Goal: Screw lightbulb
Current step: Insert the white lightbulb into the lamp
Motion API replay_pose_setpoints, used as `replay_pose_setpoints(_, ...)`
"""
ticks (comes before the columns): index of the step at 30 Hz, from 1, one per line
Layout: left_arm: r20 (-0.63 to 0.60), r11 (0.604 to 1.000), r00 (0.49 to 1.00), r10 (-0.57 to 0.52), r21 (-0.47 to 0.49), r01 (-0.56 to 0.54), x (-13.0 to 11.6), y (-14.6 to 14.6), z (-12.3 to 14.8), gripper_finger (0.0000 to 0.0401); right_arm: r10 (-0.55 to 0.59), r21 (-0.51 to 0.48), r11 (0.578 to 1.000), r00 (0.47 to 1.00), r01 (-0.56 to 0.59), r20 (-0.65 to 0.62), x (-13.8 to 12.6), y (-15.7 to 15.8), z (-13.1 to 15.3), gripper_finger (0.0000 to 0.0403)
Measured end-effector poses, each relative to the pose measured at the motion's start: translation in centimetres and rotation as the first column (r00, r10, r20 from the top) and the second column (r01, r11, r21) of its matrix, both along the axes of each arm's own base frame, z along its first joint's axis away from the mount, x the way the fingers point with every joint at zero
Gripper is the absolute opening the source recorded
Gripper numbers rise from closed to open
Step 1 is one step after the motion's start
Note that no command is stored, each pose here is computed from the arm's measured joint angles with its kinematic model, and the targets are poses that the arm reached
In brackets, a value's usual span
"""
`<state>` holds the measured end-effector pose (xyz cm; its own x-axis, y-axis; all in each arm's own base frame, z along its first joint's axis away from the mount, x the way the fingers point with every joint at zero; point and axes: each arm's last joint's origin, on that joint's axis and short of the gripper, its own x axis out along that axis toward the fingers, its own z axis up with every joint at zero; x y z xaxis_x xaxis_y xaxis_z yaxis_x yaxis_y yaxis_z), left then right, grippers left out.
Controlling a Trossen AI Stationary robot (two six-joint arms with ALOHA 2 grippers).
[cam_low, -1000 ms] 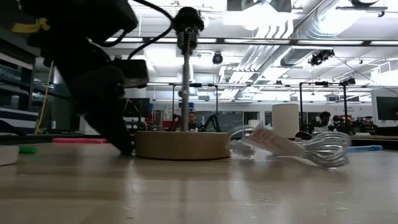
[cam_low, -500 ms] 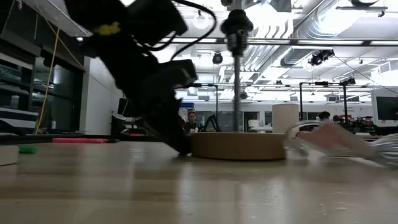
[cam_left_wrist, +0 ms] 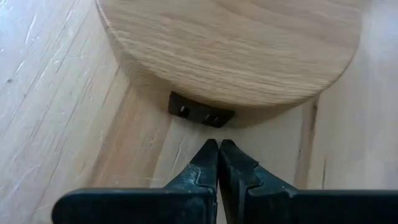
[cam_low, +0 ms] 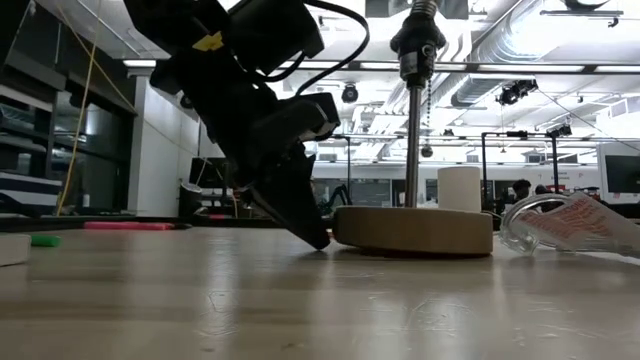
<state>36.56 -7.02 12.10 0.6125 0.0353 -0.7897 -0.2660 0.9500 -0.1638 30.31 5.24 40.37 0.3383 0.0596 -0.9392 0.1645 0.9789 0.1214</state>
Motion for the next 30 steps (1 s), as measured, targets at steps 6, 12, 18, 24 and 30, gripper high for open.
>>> replay_pose_setpoints(6, 0.015, 1.0, 1.0, 0.007, -0.003, -0.007, 0.2, 0.2, 0.1, 0.0, 0.007, 0.018, 1.0, 1.0, -0.007, 0.006, 0.1, 0.1, 0.0, 0.0263)
replay_pose_setpoints(12, 0.022, 1.0, 0.999, 0.028, -0.005, -0.028, 0.3, 1.0, 0.2, 0.0, 0.013, 0.038, 0.999, 1.0, -0.014, 0.025, 0.2, 0.1, 0.1, 0.0263)
replay_pose_setpoints(18, 0.045, 0.999, 0.998, 0.042, -0.009, -0.041, 0.6, 1.5, 0.3, 0.0, 0.035, 0.07, 0.997, 0.996, -0.04, 0.076, 0.7, 0.3, 0.3, 0.0263)
replay_pose_setpoints(24, 0.055, 0.999, 0.997, 0.047, -0.01, -0.047, 0.7, 1.7, 0.4, 0.0, 0.053, 0.05, 0.997, 0.998, -0.056, 0.046, -0.1, -0.2, 1.1, 0.0263)
replay_pose_setpoints(30, 0.12, 0.999, 0.992, 0.034, -0.015, -0.032, 1.1, 1.3, 0.7, 0.0, 0.014, 0.023, 1.0, 0.998, -0.015, 0.062, -0.9, -1.4, 2.6, 0.0263)
